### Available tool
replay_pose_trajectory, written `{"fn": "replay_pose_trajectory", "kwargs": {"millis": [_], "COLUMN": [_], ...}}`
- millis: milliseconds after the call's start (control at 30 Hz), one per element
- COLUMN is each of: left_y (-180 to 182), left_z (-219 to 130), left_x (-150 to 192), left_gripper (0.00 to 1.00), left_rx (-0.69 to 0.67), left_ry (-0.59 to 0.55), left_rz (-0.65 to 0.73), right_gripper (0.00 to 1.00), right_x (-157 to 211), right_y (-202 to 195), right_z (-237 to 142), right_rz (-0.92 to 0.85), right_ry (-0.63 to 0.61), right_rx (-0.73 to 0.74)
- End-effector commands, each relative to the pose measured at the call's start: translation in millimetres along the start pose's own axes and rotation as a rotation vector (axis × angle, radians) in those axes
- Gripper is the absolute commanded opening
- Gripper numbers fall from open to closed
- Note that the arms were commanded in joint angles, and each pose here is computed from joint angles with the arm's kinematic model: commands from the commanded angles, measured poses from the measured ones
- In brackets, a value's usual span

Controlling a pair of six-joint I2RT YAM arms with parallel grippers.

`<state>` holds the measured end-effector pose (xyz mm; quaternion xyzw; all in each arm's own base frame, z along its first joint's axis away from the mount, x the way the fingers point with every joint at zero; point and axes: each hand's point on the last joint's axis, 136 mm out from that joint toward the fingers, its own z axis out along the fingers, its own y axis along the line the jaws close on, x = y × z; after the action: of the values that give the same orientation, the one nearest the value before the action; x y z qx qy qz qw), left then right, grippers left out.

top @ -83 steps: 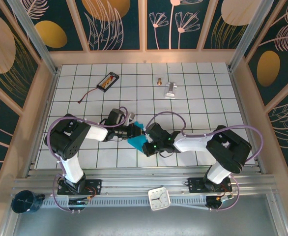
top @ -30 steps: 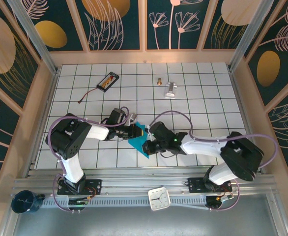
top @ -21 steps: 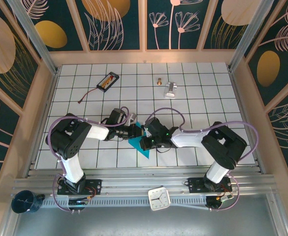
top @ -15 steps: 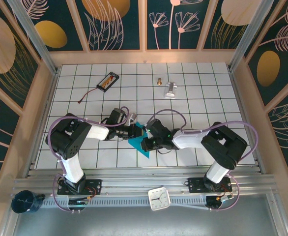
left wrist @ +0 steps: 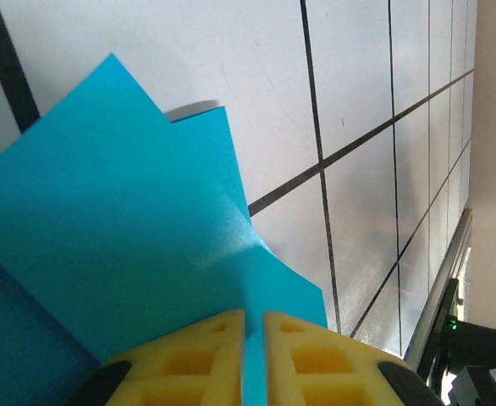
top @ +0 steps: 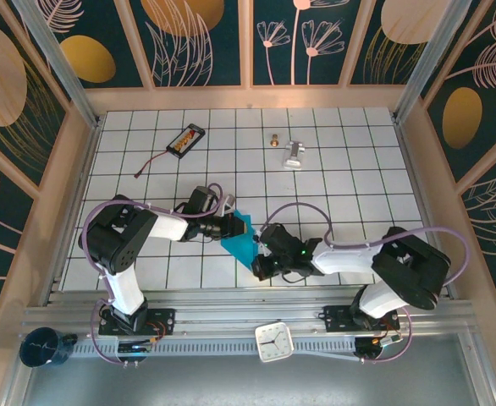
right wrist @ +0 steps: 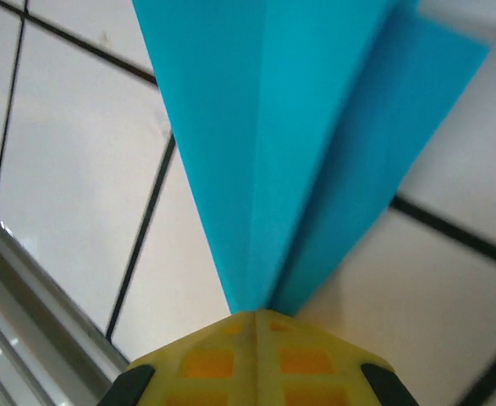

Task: Fold a paper plane with a square sheet of paper (pick it up from the middle)
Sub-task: Perform the fourth fold on the wing at the bottom-center of the table.

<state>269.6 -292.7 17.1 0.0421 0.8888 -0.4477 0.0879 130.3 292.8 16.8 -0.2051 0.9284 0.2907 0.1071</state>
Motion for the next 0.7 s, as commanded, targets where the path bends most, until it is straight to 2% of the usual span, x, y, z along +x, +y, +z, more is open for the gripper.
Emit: {"fn": "replay_pose_trajectory", "kwargs": {"millis": [0, 100, 233, 467, 667], "left_y": [78.8, 79.4, 79.6, 78.4, 76.8], "left_z": [0.5, 0.9, 0.7, 0.3, -0.4], "left_x": [38.4, 38.7, 38.9, 38.2, 37.1], "left_gripper": [0.14, 0.14, 0.14, 0.14, 0.14], "left_rx": [-0.284, -0.284, -0.283, -0.281, -0.283], "left_ry": [0.069, 0.07, 0.069, 0.068, 0.067], "left_rz": [-0.118, -0.118, -0.12, -0.121, -0.114], "right_gripper": [0.0, 0.0, 0.0, 0.0, 0.0], "right_x": [10.9, -29.5, -54.0, -59.7, -31.7], "right_y": [-13.3, 14.3, 32.0, 17.7, -5.0], "right_z": [-15.7, -26.9, -17.2, 16.2, 22.5], "right_rz": [0.036, 0.007, -0.011, -0.006, 0.034], "right_ry": [0.047, -0.058, -0.092, -0.051, 0.006], "right_rx": [0.058, -0.028, -0.076, -0.058, -0.039]}}
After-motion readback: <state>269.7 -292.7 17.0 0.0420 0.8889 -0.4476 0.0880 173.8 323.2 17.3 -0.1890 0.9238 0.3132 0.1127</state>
